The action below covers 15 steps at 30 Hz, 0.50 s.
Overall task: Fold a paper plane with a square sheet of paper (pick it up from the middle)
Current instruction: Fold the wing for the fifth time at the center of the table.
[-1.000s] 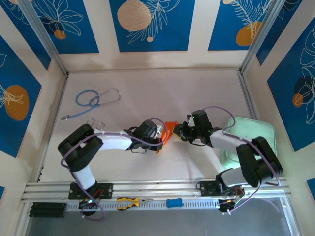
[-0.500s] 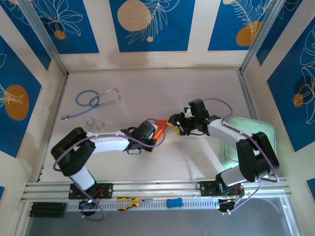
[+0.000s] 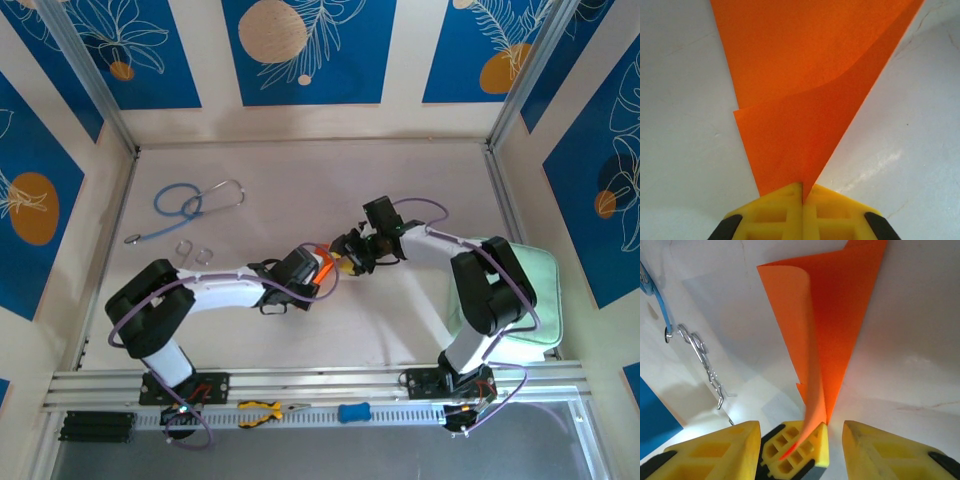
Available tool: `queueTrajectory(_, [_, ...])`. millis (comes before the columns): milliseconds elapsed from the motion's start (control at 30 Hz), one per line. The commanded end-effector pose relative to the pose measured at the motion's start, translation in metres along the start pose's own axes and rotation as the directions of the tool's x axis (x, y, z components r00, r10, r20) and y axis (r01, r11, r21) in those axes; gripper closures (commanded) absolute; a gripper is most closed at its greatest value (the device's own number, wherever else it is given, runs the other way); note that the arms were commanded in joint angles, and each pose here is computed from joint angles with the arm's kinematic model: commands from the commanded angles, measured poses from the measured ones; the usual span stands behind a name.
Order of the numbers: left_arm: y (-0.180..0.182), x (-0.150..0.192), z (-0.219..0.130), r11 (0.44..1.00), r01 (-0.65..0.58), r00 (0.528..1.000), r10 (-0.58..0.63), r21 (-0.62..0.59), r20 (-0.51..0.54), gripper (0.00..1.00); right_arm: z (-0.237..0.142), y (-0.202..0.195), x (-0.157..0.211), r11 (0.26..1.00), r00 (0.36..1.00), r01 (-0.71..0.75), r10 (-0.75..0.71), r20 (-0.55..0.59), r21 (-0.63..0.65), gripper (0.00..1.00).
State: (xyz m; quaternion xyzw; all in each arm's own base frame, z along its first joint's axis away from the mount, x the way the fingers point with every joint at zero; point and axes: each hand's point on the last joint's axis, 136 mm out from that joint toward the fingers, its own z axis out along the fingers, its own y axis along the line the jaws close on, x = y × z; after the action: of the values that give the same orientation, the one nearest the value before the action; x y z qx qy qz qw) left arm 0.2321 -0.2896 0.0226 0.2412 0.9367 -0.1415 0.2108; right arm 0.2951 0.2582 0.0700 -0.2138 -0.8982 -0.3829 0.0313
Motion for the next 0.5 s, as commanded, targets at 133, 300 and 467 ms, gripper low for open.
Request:
queueTrajectory(133, [-0.0017,-0.0017,0.0010,0.997,-0.063,0.998,0.062,-0.034,-0.014,0.97,0.0084,-0.0052,0.0064,1.000,0.997,-0.013,0.014,-0.071,0.022,0.64])
queueTrajectory(300, [-0.0019,-0.0013,-0.0011,0.995,-0.087,0.996,0.087,-0.041,-0.010,0.92,0.0037,-0.0066,0.0034,1.000,0.998,-0.014,0.015,-0.061,0.011,0.81])
queueTrajectory(467, [-0.0012,-0.0006,-0.0014,0.991,-0.125,0.992,0.124,-0.058,-0.009,0.85,-0.0015,-0.0074,0.0009,1.000,0.999,-0.017,0.017,-0.050,-0.011,0.91])
